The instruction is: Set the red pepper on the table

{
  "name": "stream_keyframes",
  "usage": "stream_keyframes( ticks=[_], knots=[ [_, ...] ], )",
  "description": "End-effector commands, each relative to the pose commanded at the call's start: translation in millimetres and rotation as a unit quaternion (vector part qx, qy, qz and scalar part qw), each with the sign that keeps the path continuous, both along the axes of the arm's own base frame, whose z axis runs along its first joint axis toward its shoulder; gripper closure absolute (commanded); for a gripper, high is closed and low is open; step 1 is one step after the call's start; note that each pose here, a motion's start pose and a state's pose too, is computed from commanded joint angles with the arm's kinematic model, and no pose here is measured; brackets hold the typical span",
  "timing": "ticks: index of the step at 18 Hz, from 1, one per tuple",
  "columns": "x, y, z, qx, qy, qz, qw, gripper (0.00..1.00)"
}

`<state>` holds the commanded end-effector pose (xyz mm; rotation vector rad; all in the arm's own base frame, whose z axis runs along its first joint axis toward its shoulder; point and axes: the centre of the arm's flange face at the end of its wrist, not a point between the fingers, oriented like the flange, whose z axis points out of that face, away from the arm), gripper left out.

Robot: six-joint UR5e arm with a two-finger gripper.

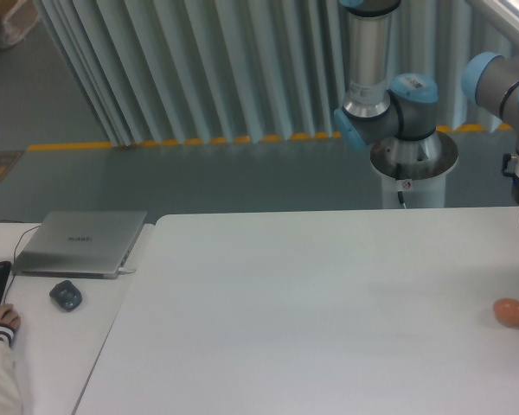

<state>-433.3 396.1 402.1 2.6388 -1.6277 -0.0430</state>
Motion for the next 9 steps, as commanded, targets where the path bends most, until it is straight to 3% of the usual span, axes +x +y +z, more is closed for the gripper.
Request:
stream_keyframes(
  ticks=[5, 9],
  knots=[
    [0, -5, -2, -0.004, -0.001, 0.005, 1.0, 0.0],
    [-9, -25, -3, -0.004, 0.001, 0.029, 0.9996, 0.0]
  ],
)
